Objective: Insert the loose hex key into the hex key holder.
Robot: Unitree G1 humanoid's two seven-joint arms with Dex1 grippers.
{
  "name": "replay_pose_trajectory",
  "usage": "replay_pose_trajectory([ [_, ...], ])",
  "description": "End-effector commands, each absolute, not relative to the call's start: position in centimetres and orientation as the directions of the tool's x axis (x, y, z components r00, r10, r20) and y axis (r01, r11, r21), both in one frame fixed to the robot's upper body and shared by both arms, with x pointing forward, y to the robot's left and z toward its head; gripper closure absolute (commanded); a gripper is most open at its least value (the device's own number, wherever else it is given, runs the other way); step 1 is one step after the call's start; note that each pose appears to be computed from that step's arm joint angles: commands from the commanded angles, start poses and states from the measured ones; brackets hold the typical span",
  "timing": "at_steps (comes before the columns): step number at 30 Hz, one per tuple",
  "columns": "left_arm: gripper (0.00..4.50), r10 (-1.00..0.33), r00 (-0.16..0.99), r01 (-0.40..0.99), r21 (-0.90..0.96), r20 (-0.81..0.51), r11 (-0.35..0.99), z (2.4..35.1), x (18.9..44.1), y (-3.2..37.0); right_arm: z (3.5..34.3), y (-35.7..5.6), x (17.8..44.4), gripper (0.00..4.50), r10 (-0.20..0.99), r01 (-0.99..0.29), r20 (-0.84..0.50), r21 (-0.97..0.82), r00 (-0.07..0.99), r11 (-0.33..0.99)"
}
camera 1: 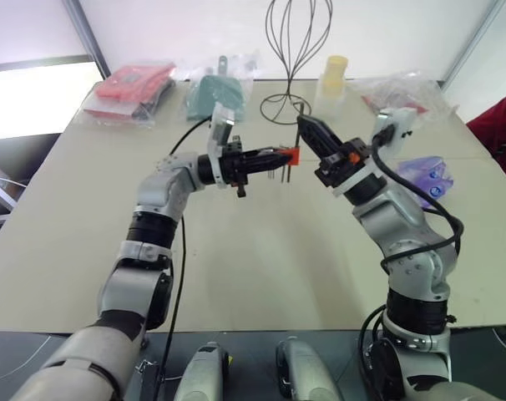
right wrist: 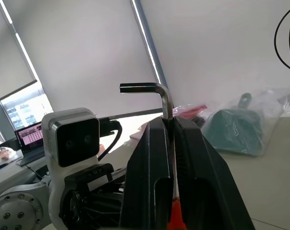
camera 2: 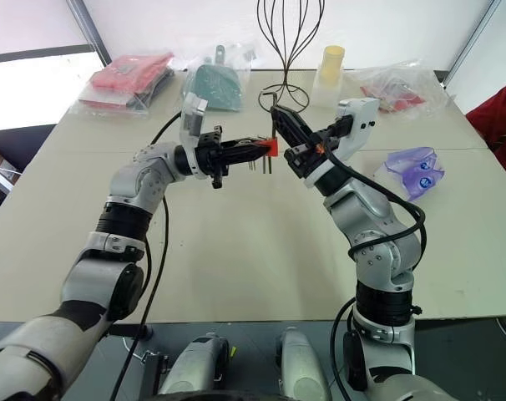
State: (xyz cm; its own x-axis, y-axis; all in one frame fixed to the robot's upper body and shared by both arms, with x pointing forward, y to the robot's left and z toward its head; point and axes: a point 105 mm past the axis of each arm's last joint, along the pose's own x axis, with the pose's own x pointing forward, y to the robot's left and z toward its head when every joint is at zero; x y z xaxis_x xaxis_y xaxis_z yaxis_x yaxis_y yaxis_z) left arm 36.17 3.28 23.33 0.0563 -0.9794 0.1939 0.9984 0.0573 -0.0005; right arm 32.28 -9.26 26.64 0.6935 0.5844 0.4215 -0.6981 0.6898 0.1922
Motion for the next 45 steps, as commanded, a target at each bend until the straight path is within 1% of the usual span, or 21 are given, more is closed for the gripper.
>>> replay_pose_trajectory([
  [1,4.50,-0.970,0.013,0.991,0.125,0.243,0.045,26.8,35.6,3.1,26.5,-8.8,31.9,4.46,0.610,-0.719,0.415,0.186,0.676,0.670],
  [13,4.50,-0.980,-0.002,0.986,0.161,0.198,0.031,27.1,35.7,3.2,26.0,-8.7,31.7,4.46,0.629,-0.729,0.399,0.175,0.667,0.662],
  [21,4.50,-0.981,0.011,0.986,0.161,0.192,0.042,26.9,36.0,3.4,25.9,-8.6,31.7,4.46,0.634,-0.733,0.398,0.171,0.663,0.658],
  [24,4.50,-0.979,0.023,0.986,0.154,0.202,0.055,26.9,36.2,3.5,25.9,-8.7,31.7,3.40,0.626,-0.726,0.401,0.168,0.668,0.667],
  [27,4.50,-0.979,0.027,0.986,0.153,0.203,0.059,26.7,36.3,3.5,26.0,-8.9,31.8,1.82,0.614,-0.715,0.404,0.166,0.678,0.679],
  [28,4.50,-0.979,0.027,0.986,0.153,0.203,0.059,26.7,36.3,3.5,26.0,-8.9,31.9,1.37,0.613,-0.713,0.404,0.166,0.679,0.681],
  [30,4.50,-0.979,0.030,0.986,0.152,0.204,0.062,26.6,36.4,3.5,26.1,-9.0,31.9,0.27,0.606,-0.708,0.406,0.165,0.683,0.687],
  [31,4.50,-0.979,0.032,0.987,0.151,0.204,0.063,26.6,36.4,3.5,26.1,-9.1,31.9,0.06,0.604,-0.706,0.408,0.166,0.685,0.689],
  [38,4.50,-0.980,0.056,0.989,0.123,0.192,0.080,25.8,36.6,4.1,26.3,-9.9,31.9,0.06,0.593,-0.692,0.411,0.147,0.693,0.707],
  [41,4.50,-0.980,0.096,0.992,0.068,0.176,0.109,24.6,36.8,5.4,26.4,-10.4,31.2,0.06,0.641,-0.720,0.389,0.095,0.662,0.687],
  [43,4.50,-0.974,0.145,0.989,-0.020,0.173,0.143,23.6,36.9,6.9,26.1,-10.5,30.4,0.06,0.712,-0.749,0.321,-0.009,0.625,0.662],
  [45,4.50,-0.970,0.179,0.982,-0.095,0.162,0.165,22.8,36.7,7.9,25.5,-10.6,29.9,0.06,0.755,-0.761,0.249,-0.091,0.607,0.642],
])
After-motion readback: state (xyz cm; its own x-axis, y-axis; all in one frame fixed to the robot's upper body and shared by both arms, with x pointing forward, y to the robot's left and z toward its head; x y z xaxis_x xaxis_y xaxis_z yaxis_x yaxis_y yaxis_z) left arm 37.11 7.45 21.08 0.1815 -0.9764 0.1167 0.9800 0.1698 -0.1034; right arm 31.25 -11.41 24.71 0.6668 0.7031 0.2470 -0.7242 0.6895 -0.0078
